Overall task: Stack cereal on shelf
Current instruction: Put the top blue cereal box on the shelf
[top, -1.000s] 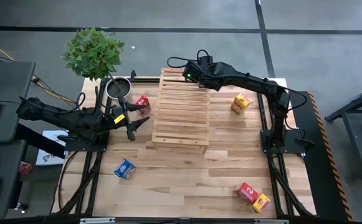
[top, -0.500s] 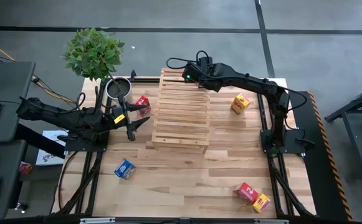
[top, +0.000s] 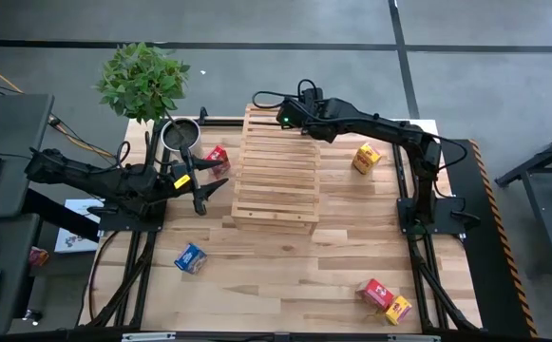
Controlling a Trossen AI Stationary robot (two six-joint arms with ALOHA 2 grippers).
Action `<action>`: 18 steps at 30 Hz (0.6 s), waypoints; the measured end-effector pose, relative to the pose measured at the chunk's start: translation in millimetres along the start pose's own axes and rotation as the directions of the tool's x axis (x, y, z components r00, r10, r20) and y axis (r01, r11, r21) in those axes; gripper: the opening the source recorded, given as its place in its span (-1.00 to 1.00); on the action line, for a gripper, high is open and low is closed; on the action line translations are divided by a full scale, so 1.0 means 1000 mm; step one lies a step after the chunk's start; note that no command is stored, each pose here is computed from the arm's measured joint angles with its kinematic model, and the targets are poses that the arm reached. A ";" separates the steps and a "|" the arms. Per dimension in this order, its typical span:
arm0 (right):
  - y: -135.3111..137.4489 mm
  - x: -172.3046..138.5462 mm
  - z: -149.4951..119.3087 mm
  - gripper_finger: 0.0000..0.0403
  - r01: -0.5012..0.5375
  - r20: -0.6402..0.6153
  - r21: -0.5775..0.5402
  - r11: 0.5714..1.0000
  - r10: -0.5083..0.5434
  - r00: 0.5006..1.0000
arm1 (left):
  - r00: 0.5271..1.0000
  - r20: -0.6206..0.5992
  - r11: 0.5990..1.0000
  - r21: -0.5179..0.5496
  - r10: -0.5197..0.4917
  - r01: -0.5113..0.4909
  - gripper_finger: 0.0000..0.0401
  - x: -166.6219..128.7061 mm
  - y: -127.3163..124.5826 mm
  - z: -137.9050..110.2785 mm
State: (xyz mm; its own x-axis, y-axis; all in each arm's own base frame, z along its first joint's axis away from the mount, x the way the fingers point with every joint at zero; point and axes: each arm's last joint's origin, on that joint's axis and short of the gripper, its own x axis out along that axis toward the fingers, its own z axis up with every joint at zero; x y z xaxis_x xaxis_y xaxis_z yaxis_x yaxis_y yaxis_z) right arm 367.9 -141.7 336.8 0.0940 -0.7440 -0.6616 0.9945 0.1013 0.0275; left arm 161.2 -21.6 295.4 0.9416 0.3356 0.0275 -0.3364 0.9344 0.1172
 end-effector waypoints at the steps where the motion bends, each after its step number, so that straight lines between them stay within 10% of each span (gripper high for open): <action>1: 0.000 0.000 0.000 0.14 -0.001 0.000 -0.004 1.000 0.001 1.000 | 1.000 0.000 1.000 0.000 0.000 0.000 0.10 0.000 0.000 0.000; 18: -0.012 -0.026 -0.006 0.14 0.005 -0.040 -0.105 0.994 -0.009 0.999 | 1.000 -0.001 1.000 0.001 0.002 -0.002 0.10 0.000 0.000 0.000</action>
State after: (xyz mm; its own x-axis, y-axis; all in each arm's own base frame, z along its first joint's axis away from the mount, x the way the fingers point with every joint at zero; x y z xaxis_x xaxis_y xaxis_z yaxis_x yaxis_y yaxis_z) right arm 353.3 -119.4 349.6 0.0832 -0.7175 -0.6915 0.9845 0.1666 -0.0543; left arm 161.2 -21.5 295.3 0.9408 0.3378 0.0264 -0.3385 0.9336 0.1178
